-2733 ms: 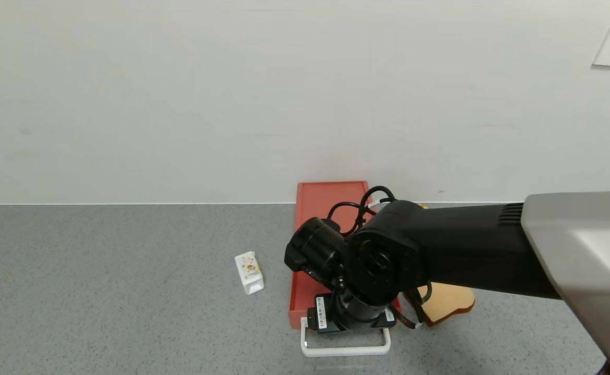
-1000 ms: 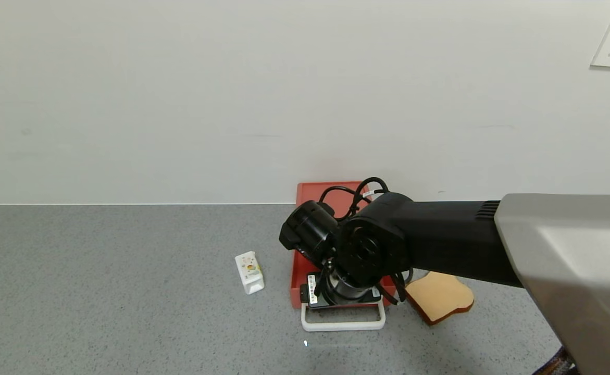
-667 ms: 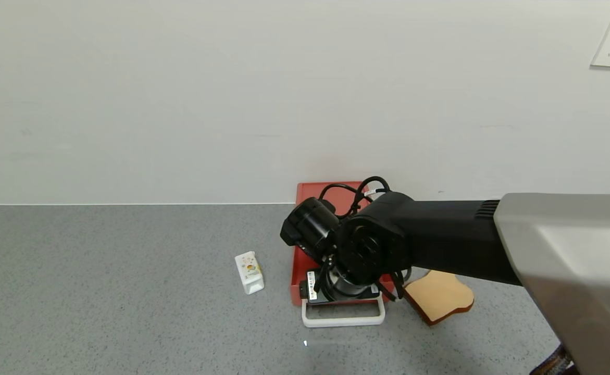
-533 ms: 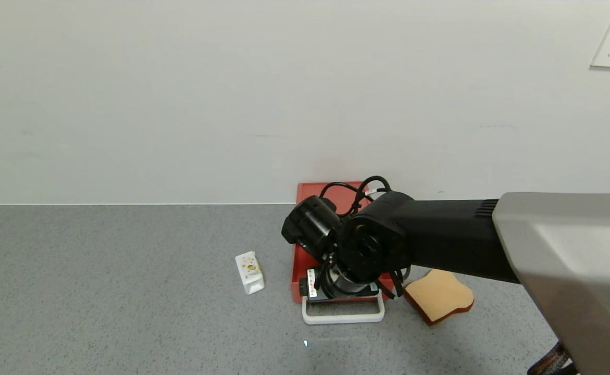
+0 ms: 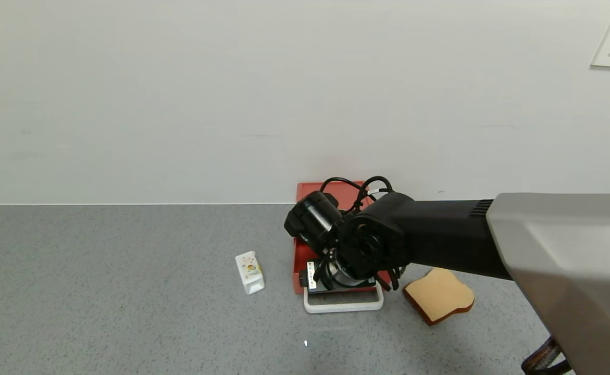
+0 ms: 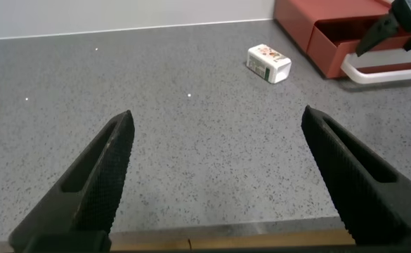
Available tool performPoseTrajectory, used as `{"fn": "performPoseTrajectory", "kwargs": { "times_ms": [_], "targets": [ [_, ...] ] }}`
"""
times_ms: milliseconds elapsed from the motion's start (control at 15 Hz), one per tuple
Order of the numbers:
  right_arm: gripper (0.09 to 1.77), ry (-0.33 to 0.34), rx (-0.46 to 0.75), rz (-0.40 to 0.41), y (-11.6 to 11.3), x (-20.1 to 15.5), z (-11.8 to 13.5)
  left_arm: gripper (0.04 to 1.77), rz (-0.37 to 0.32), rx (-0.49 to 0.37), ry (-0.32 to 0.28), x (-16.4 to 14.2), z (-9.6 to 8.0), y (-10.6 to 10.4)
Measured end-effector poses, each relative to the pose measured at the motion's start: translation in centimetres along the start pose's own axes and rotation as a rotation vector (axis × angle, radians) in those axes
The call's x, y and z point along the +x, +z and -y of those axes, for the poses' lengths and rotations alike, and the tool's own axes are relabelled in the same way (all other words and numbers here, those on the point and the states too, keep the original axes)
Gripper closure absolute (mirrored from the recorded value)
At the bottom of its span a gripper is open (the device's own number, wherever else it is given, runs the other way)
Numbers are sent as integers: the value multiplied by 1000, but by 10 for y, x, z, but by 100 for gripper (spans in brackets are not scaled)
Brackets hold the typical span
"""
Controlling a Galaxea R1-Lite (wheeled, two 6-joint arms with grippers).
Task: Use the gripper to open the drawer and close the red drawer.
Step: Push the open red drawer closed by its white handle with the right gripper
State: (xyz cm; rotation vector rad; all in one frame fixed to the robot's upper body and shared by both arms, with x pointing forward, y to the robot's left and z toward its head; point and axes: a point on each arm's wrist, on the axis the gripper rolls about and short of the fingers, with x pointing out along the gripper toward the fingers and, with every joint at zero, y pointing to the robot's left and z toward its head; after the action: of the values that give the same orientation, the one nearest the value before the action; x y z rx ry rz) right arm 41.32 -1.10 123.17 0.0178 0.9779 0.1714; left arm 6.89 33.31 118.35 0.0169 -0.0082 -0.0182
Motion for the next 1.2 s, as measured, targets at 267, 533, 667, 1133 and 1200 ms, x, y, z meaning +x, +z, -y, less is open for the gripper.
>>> {"fn": "performPoseTrajectory", "kwargs": {
  "times_ms": [267,533,667,1133,1200],
  "targets": [
    [15,12,2,27,5,3,2,9,0,0,0,0,0,0],
    [15,14,11,38,8,7,3,9,0,0,0,0,0,0],
    [15,22,1,54,10,9,3,9,0,0,0,0,0,0],
    [15,28,6,111,16,15,2,9,0,0,0,0,0,0],
    [15,34,3,121,17,16,2,9,0,0,0,0,0,0]
  ]
}}
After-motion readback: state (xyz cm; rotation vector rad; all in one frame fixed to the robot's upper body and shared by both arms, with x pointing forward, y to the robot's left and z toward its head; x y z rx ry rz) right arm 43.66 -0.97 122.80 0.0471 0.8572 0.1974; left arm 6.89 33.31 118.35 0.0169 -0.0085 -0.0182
